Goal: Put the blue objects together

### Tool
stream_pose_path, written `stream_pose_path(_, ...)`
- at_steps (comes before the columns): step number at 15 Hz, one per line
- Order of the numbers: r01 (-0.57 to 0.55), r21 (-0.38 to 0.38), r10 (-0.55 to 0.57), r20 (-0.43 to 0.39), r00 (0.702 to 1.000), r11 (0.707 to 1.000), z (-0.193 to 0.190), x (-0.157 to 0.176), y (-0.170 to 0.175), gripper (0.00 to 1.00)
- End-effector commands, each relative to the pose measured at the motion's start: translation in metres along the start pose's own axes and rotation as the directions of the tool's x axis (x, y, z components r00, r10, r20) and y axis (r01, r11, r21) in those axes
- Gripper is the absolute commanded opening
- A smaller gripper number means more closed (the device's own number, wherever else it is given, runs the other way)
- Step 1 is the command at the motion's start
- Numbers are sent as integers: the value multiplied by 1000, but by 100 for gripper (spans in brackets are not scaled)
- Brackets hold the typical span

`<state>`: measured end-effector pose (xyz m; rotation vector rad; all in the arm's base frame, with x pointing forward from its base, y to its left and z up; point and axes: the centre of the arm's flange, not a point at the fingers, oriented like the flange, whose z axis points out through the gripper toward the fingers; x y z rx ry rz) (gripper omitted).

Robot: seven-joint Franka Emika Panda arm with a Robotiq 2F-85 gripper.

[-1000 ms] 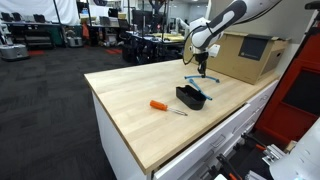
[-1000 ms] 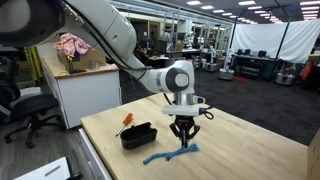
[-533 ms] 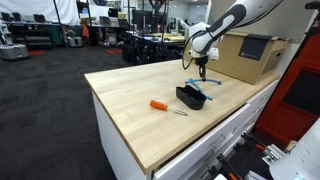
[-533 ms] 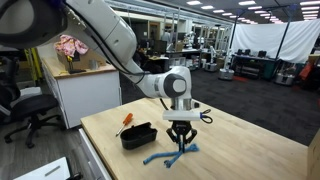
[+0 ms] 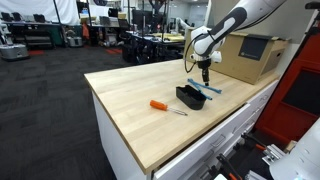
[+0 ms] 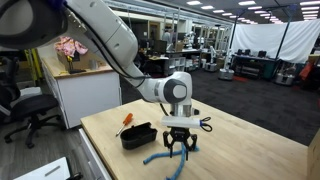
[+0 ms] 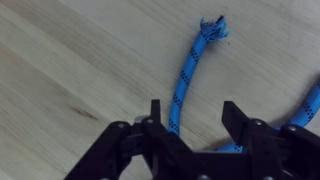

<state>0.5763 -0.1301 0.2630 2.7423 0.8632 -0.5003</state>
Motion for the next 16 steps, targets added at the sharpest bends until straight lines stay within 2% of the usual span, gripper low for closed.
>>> stream_pose_path(1, -12, 59, 12, -3, 1000, 998, -3, -9, -3, 97)
stream_pose_path(5, -103, 212, 97, 39, 995, 972, -24, -20, -7, 100)
stream_pose_path(7, -156, 273, 154, 29, 988, 949, -39, -28, -11, 100)
stream_pose_path(9, -209, 312, 226, -17, 974, 927, -56, -34, -14, 100)
stream_pose_path(13, -319, 356, 382, -121, 916, 878, -84, -39, -18, 100)
stream_pose_path(16, -380, 362, 459, -162, 874, 851, -99, -44, -17, 100)
